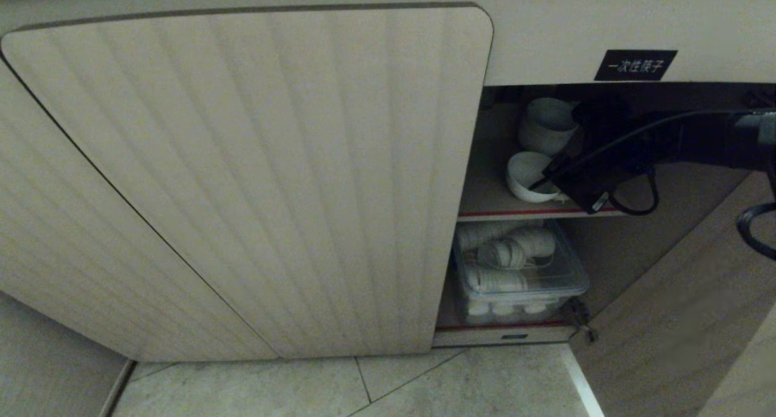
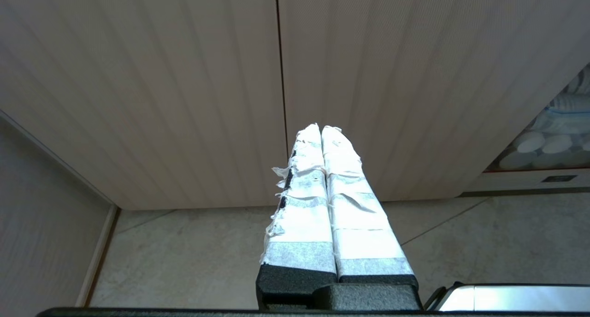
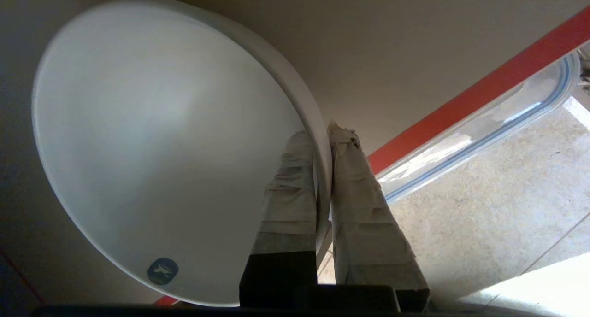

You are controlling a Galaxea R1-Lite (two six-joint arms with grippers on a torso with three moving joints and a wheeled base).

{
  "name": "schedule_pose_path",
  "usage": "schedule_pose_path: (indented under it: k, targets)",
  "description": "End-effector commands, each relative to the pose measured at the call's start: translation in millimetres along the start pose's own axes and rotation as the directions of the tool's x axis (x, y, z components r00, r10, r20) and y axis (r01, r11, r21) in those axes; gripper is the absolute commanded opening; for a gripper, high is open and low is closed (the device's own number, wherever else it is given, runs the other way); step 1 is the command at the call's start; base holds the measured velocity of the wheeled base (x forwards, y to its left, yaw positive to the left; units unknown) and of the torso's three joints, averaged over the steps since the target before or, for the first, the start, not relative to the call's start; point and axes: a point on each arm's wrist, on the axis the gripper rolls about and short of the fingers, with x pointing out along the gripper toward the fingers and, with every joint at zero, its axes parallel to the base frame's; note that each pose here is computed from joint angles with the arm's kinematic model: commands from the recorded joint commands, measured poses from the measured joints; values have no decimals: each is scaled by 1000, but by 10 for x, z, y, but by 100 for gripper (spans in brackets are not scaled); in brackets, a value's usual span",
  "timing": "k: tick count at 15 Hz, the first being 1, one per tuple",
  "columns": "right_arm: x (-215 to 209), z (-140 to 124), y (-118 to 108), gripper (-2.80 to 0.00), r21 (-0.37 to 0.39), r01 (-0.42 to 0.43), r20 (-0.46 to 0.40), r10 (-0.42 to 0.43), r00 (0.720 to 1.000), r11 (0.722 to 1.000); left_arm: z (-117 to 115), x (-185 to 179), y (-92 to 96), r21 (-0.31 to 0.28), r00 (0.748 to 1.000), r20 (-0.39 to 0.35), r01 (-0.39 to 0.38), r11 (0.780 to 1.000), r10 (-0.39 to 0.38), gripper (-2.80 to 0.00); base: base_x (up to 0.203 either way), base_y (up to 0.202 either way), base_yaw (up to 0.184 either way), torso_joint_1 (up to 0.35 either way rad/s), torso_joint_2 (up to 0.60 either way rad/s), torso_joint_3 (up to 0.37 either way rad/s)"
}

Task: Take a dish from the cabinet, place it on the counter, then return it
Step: Put it back into the cabinet

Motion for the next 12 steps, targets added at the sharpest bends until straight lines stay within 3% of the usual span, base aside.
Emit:
schedule_pose_path:
  k: [1,12]
  targets:
    - [0,-1,3,-280,5,-1,0,1,1000,1000,0,0,0,0,1000,1,0,1000,0,-280,0,0,0,0,0,0]
    - [32,38,54,-280,-5,-54,45,54,998,999,0,0,0,0,1000,1,0,1000,0,-280,0,0,0,0,0,0]
